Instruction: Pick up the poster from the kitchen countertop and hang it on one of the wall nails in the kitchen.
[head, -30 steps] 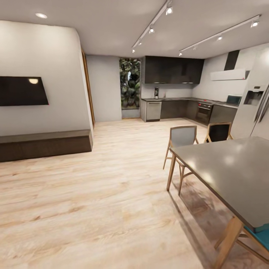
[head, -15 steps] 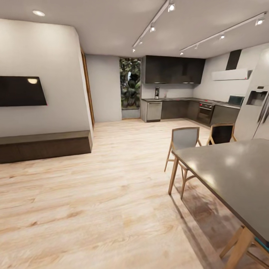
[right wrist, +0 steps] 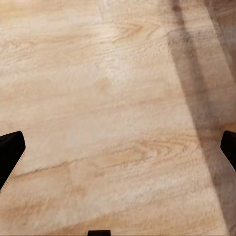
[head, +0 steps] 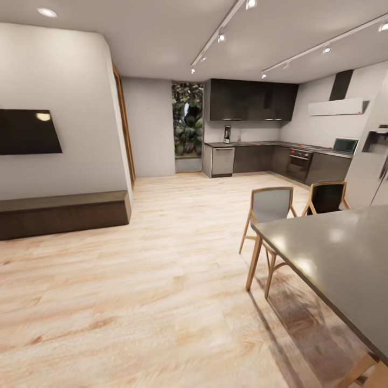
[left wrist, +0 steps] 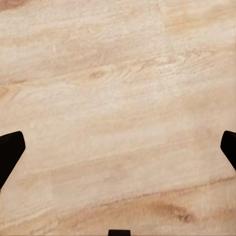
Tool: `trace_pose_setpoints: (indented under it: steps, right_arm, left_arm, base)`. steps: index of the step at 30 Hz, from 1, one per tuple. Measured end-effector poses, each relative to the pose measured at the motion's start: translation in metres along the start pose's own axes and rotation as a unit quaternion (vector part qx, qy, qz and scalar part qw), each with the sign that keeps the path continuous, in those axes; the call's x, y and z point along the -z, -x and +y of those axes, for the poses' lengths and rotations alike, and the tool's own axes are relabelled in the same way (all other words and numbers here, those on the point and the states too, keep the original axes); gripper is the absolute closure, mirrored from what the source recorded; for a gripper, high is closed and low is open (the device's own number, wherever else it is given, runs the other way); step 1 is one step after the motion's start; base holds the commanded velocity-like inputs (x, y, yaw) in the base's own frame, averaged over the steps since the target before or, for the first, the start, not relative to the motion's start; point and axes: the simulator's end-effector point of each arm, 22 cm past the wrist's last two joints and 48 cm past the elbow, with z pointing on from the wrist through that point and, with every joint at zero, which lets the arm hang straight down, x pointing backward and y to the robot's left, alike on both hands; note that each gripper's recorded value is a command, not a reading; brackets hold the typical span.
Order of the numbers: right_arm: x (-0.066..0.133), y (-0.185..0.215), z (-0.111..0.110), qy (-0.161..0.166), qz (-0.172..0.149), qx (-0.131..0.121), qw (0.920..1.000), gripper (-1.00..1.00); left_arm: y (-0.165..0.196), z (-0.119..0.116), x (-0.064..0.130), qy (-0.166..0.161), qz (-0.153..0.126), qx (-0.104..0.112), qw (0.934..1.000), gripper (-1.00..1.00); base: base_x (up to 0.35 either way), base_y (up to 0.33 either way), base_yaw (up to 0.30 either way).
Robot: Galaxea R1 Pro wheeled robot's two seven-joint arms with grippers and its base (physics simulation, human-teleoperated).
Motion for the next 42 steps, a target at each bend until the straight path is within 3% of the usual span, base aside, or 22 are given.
trace_pose_setpoints:
  steps: [42]
  right_arm:
    - [0.0000, -0.0001, 0.0005, 0.001, 0.000, 0.001, 1.0000, -1.00]
  left_arm:
    - [0.0006, 0.0000, 0.0000, 0.000, -0.001, 0.000, 1.0000, -1.00]
  base:
    - [0.335, 0.007, 0.000]
